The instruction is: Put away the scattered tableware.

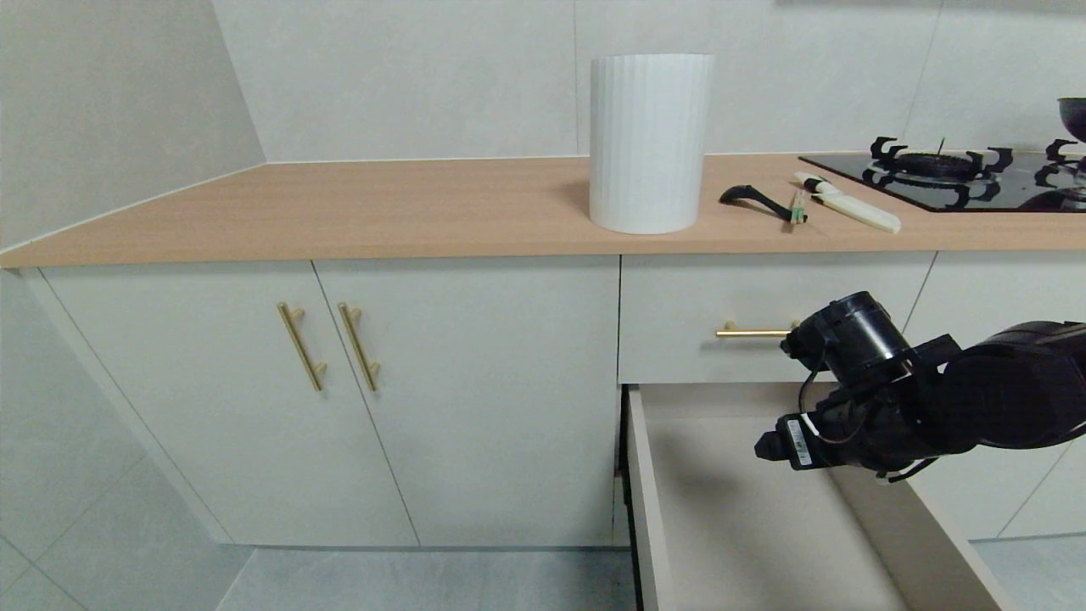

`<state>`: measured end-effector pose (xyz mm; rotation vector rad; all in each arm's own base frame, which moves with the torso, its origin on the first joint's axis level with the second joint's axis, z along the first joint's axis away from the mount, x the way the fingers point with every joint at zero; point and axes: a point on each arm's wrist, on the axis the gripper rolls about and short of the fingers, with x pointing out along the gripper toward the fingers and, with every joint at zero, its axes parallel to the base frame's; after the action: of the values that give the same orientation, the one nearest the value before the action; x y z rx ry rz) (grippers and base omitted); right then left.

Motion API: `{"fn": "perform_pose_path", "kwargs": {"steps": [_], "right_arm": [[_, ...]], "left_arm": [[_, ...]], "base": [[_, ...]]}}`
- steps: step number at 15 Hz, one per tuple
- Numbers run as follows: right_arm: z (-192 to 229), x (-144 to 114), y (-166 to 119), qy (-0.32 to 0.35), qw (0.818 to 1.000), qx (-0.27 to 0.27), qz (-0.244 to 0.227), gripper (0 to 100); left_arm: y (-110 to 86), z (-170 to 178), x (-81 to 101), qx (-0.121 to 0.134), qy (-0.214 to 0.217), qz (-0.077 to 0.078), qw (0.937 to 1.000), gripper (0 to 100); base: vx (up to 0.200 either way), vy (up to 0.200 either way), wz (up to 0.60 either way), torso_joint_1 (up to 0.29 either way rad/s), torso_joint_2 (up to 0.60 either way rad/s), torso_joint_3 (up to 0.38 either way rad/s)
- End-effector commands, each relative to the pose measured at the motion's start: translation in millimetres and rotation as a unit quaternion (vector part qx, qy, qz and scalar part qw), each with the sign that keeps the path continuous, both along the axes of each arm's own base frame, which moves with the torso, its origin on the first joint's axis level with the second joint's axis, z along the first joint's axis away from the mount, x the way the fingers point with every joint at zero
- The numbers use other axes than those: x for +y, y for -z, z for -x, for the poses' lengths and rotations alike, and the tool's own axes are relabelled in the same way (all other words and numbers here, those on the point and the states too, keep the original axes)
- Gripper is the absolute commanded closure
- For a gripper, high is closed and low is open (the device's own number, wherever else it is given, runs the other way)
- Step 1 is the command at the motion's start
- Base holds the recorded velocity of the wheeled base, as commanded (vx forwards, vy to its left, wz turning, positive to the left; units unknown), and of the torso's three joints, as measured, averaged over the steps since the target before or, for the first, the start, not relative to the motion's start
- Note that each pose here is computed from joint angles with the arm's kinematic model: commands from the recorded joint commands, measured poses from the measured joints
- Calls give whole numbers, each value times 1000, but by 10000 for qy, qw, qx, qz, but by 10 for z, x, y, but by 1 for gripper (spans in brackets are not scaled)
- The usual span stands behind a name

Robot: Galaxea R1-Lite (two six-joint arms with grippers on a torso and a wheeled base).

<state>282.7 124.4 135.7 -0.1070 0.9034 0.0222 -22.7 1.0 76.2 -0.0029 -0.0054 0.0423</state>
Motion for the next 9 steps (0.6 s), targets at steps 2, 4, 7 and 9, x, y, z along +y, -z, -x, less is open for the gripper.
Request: {"fn": "perform_pose_path", "kwargs": {"steps": [2, 4, 7, 9], "right_arm": [[4, -1, -10, 2, 10000, -18, -2, 0], [3, 0, -11, 2, 10000, -25, -5, 0], [-3, -19, -16, 32, 10000, -32, -8, 0], [-5, -18, -11, 37, 10000, -28, 1, 0]], "left_arm": [[0, 0, 0, 4, -3, 2, 10000, 0], [0, 0, 0, 4, -3, 2, 10000, 0], [0, 0, 0, 4, -3, 2, 10000, 0], [0, 0, 0, 4, -3, 2, 10000, 0]], "base": [[0, 0, 0, 32, -190, -273], [0, 0, 0, 193, -498, -300], [0, 0, 0, 168, -515, -287], [0, 0, 0, 186, -464, -281]]}}
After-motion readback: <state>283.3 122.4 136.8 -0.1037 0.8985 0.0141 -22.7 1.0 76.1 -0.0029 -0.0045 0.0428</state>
